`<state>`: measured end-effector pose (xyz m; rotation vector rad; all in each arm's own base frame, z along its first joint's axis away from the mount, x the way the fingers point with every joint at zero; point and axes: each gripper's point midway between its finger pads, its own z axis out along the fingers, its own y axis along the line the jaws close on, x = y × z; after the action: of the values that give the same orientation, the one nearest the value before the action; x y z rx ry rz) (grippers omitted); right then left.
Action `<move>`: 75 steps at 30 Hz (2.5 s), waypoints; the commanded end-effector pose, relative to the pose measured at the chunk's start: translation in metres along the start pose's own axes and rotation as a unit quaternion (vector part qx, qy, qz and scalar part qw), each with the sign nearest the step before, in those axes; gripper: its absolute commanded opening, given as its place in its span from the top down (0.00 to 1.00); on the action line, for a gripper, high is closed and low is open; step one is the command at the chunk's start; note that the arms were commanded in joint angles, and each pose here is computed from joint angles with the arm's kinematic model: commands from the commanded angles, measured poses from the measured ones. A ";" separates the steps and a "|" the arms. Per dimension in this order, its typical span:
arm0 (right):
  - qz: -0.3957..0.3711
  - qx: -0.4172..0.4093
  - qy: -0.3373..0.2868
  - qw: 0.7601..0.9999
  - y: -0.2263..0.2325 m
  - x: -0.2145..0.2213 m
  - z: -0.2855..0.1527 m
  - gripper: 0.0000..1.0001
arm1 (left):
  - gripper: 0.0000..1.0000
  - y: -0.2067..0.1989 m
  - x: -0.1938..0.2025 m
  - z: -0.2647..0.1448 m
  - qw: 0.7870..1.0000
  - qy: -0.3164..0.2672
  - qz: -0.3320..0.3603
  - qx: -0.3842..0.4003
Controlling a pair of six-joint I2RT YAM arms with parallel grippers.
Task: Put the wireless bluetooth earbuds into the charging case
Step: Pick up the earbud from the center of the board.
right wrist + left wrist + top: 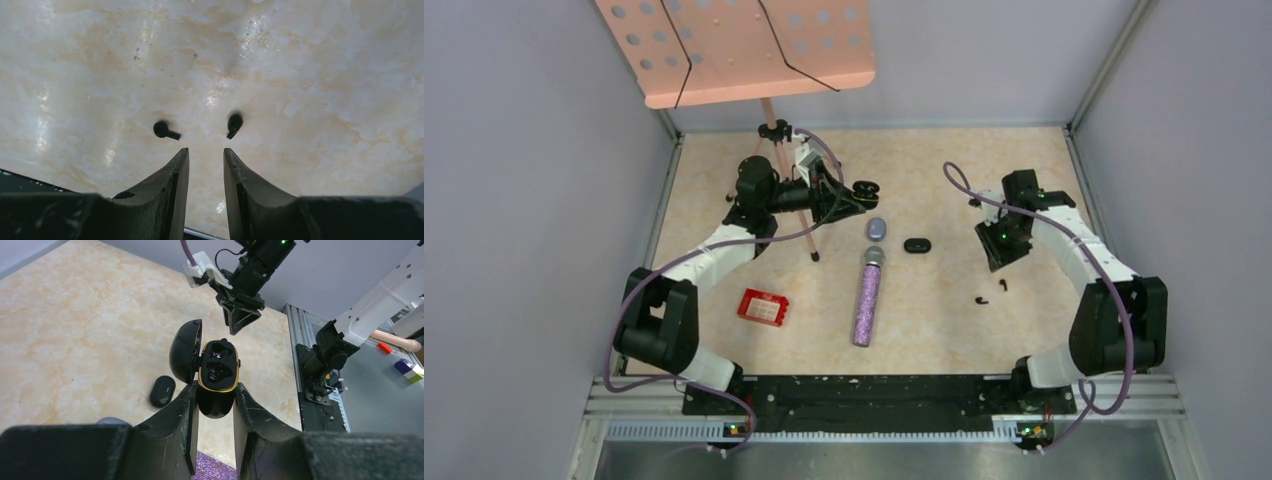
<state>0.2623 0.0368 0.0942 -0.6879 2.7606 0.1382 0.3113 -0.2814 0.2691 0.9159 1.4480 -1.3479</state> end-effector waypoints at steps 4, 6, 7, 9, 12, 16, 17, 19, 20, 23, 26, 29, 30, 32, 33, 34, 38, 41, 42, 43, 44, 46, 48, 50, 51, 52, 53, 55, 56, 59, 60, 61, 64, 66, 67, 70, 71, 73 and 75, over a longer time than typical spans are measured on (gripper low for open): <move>0.017 0.049 0.049 0.997 -0.029 0.002 0.025 0.69 | 1.00 -0.006 -0.014 -0.007 1.000 -0.007 0.028 -0.014; 0.019 0.048 0.060 0.997 -0.030 0.003 0.029 0.69 | 1.00 -0.007 -0.014 -0.008 0.999 -0.005 0.028 -0.014; 0.019 0.045 0.067 0.997 -0.030 0.005 0.031 0.69 | 1.00 -0.006 -0.013 -0.008 1.000 -0.004 0.027 -0.015; 0.021 0.041 0.081 0.996 -0.030 0.008 0.035 0.69 | 1.00 -0.006 -0.014 -0.008 0.999 -0.003 0.028 -0.016; 0.022 0.047 0.093 0.994 -0.033 0.012 0.038 0.69 | 1.00 -0.006 -0.014 -0.008 0.999 -0.003 0.030 -0.016; 0.023 0.048 0.102 0.993 -0.035 0.013 0.042 0.69 | 1.00 -0.004 -0.013 -0.007 0.999 -0.003 0.029 -0.017; 0.022 0.048 0.105 0.993 -0.035 0.014 0.043 0.69 | 1.00 -0.004 -0.013 -0.007 0.999 -0.002 0.028 -0.017; 0.023 0.046 0.109 0.993 -0.035 0.015 0.046 0.69 | 1.00 -0.004 -0.013 -0.007 0.999 -0.002 0.029 -0.017; 0.024 0.046 0.110 0.993 -0.035 0.015 0.047 0.69 | 1.00 -0.003 -0.014 -0.007 0.999 -0.002 0.029 -0.017; 0.026 0.044 0.116 0.992 -0.036 0.014 0.053 0.69 | 1.00 -0.002 -0.014 -0.007 0.999 -0.001 0.030 -0.018; 0.025 0.047 0.119 0.991 -0.039 0.013 0.055 0.69 | 1.00 -0.002 -0.013 -0.007 0.999 0.002 0.030 -0.018; 0.024 0.047 0.126 0.991 -0.040 0.014 0.056 0.70 | 1.00 -0.001 -0.013 -0.007 0.999 0.003 0.031 -0.018; 0.025 0.046 0.129 0.990 -0.039 0.015 0.057 0.71 | 1.00 -0.001 -0.013 -0.007 0.999 0.003 0.031 -0.018; 0.025 0.044 0.133 0.990 -0.039 0.017 0.058 0.71 | 1.00 0.000 -0.013 -0.007 0.999 0.003 0.031 -0.018; 0.025 0.044 0.134 0.990 -0.038 0.017 0.058 0.71 | 1.00 0.000 -0.014 -0.007 0.999 0.003 0.032 -0.018; 0.026 0.044 0.136 0.989 -0.038 0.018 0.058 0.71 | 1.00 0.001 -0.014 -0.008 0.999 0.003 0.032 -0.019; 0.025 0.043 0.144 0.988 -0.038 0.022 0.058 0.71 | 1.00 0.002 -0.012 -0.008 0.999 0.004 0.030 -0.020; 0.026 0.041 0.148 0.988 -0.037 0.024 0.061 0.71 | 1.00 0.003 -0.012 -0.008 0.999 0.004 0.029 -0.021; 0.026 0.041 0.149 0.988 -0.037 0.024 0.061 0.71 | 1.00 0.004 -0.012 -0.008 0.999 0.004 0.029 -0.021; 0.027 0.041 0.151 0.987 -0.037 0.025 0.062 0.72 | 1.00 0.004 -0.012 -0.008 0.999 0.005 0.029 -0.021; 0.027 0.041 0.151 0.987 -0.037 0.025 0.062 0.72 | 1.00 0.004 -0.012 -0.008 0.999 0.004 0.029 -0.021; 0.026 0.041 0.154 0.987 -0.037 0.027 0.062 0.72 | 1.00 0.004 -0.013 -0.008 0.999 0.004 0.031 -0.021; 0.026 0.040 0.159 0.986 -0.037 0.029 0.062 0.72 | 1.00 0.004 -0.013 -0.009 0.999 0.004 0.032 -0.022; 0.026 0.040 0.161 0.986 -0.037 0.030 0.064 0.73 | 1.00 0.005 -0.012 -0.009 0.999 0.004 0.030 -0.023; 0.026 0.039 0.162 0.986 -0.037 0.031 0.064 0.73 | 1.00 0.005 -0.012 -0.009 0.999 0.004 0.030 -0.023; 0.027 0.039 0.163 0.985 -0.037 0.031 0.064 0.73 | 1.00 0.005 -0.011 -0.009 0.999 0.005 0.030 -0.023; 0.027 0.038 0.165 0.985 -0.036 0.033 0.065 0.73 | 1.00 0.004 -0.012 -0.009 0.999 0.005 0.030 -0.023; 0.026 0.038 0.168 0.985 -0.036 0.034 0.065 0.73 | 1.00 0.005 -0.011 -0.010 0.999 0.005 0.030 -0.024; 0.025 0.038 0.169 0.985 -0.036 0.035 0.066 0.74 | 1.00 0.005 -0.011 -0.010 0.999 0.006 0.030 -0.024; 0.025 0.038 0.171 0.984 -0.036 0.036 0.067 0.76 | 1.00 0.005 -0.010 -0.010 0.999 0.006 0.030 -0.024; 0.024 0.037 0.171 0.984 -0.036 0.036 0.067 0.76 | 1.00 0.004 -0.010 -0.010 0.999 0.006 0.030 -0.024; 0.024 0.037 0.172 0.984 -0.036 0.037 0.067 0.76 | 1.00 0.004 -0.010 -0.010 0.999 0.006 0.030 -0.024; 0.024 0.036 0.174 0.984 -0.035 0.041 0.067 0.79 | 1.00 0.004 -0.009 -0.010 0.999 0.008 0.032 -0.024; 0.027 0.031 0.169 0.985 -0.034 0.040 0.066 0.83 | 1.00 0.003 -0.009 -0.010 0.999 0.009 0.035 -0.020; 0.028 0.025 0.164 0.986 -0.032 0.038 0.064 0.86 | 1.00 0.002 -0.009 -0.010 0.999 0.009 0.037 -0.016; 0.026 -0.019 0.110 0.993 -0.020 0.010 0.050 0.94 | 1.00 0.001 -0.011 -0.009 0.999 0.012 0.037 -0.004; 0.021 -0.042 0.078 0.996 -0.012 -0.007 0.042 0.98 | 1.00 0.001 -0.011 -0.008 0.999 0.012 0.036 -0.001; 0.012 -0.087 -0.001 0.996 0.003 -0.044 0.018 1.00 | 1.00 0.000 -0.015 -0.006 0.999 0.009 0.036 0.006; -0.015 -0.131 -0.108 0.985 0.020 -0.090 -0.024 1.00 | 1.00 -0.001 -0.021 -0.004 0.999 0.002 0.036 0.015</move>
<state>0.2726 0.0348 0.0390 -0.6911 3.0120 0.2235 0.3111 -0.2721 0.2585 0.9301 1.5112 -1.3209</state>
